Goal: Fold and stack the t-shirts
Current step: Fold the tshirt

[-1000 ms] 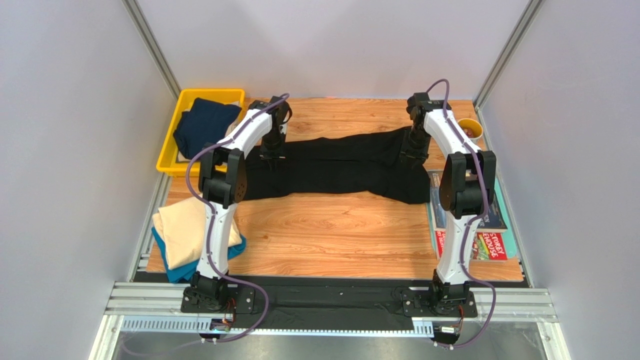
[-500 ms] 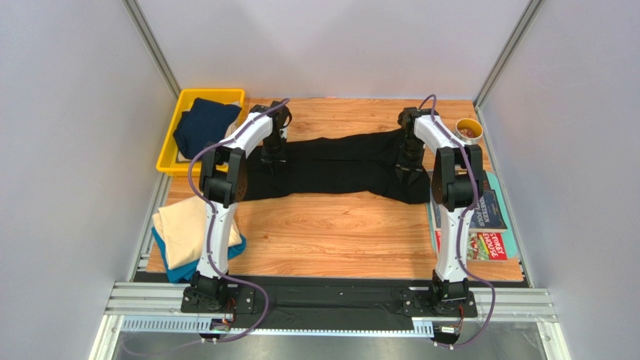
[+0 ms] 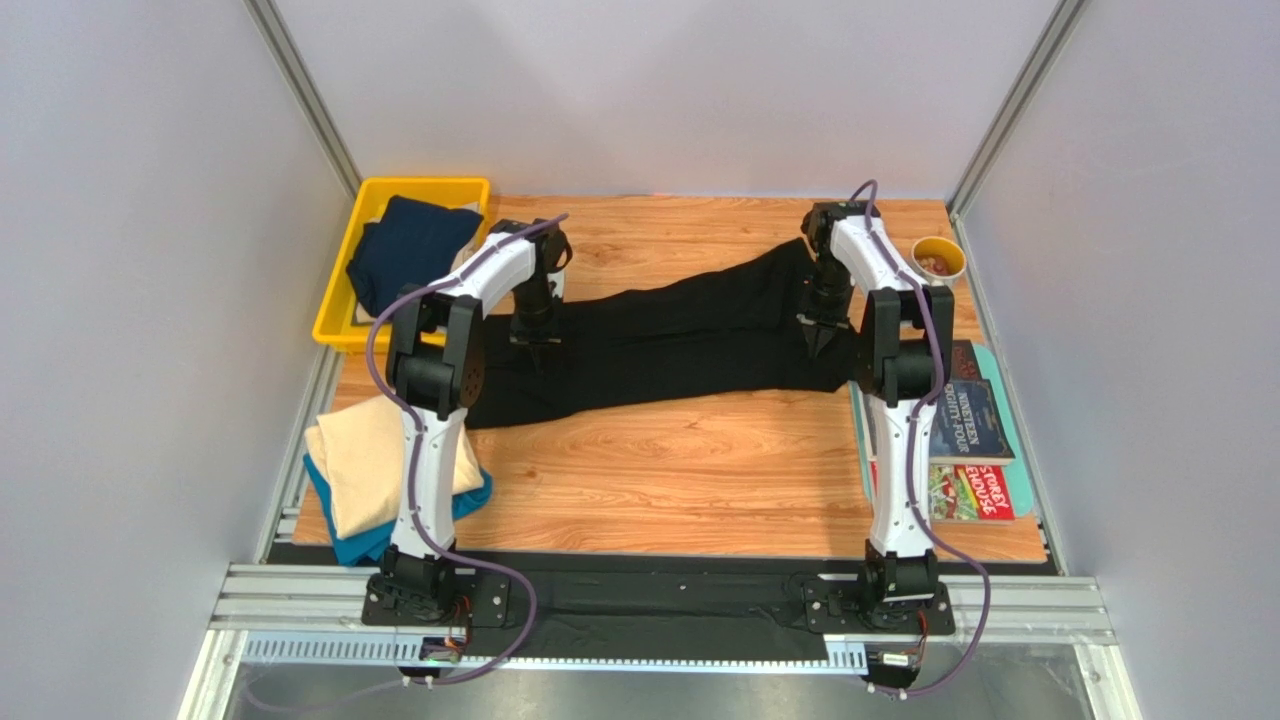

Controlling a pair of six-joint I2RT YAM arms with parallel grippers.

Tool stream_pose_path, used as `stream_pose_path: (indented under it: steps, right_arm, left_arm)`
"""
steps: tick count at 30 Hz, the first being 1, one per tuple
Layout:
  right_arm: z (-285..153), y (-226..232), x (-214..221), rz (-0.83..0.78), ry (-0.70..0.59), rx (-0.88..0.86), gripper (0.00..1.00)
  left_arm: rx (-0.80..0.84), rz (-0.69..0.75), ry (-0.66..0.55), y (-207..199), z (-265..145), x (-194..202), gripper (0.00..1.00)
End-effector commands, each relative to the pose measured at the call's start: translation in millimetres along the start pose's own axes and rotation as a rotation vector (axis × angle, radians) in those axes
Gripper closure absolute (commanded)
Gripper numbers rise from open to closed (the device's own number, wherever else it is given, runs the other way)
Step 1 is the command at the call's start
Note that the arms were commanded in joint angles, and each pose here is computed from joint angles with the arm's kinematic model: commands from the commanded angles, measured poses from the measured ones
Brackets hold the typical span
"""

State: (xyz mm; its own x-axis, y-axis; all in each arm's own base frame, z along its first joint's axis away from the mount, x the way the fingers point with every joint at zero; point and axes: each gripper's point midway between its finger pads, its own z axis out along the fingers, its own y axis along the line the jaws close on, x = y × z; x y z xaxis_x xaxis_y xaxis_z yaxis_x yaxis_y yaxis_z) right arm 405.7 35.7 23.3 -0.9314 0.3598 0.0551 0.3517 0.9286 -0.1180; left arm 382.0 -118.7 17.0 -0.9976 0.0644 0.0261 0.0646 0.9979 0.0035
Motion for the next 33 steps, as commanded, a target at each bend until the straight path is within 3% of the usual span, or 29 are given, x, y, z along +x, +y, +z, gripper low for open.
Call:
stream_pose_path:
  steps: [1,12,14,16,19,21,23,27,33]
  right_arm:
    - [2,-18,-35,0.026,-0.066,0.006,1.00]
    - [-3,-14,-60,0.065,-0.096,-0.100,1.00]
    - [-6,-12,-64,0.061,-0.113,-0.111,0.97]
    - [-9,-13,-69,0.054,-0.135,-0.111,0.87]
    - [-25,-10,-81,0.044,-0.197,-0.133,0.77]
    - [-43,-5,-88,0.051,-0.246,-0.177,0.77]
    - [-62,3,-93,0.057,-0.291,-0.239,0.76]
    - [-118,5,-87,0.081,-0.403,-0.330,0.71]
    - [-94,15,-34,0.025,-0.267,-0.301,0.69]
  left_arm:
    - [-0.038,-0.016,0.097,31,-2,31,1.00]
    - [-0.028,-0.038,0.112,41,-13,43,1.00]
    - [-0.033,-0.036,0.119,42,-13,45,1.00]
    - [-0.034,-0.039,0.119,42,-14,47,1.00]
    - [-0.033,-0.041,0.120,42,-15,49,1.00]
    - [-0.029,-0.044,0.110,41,-17,47,1.00]
    - [-0.019,-0.045,0.075,38,-25,40,0.91]
    - [-0.004,-0.046,-0.015,29,-48,21,0.84]
    - [0.042,-0.024,-0.070,9,-74,10,0.83]
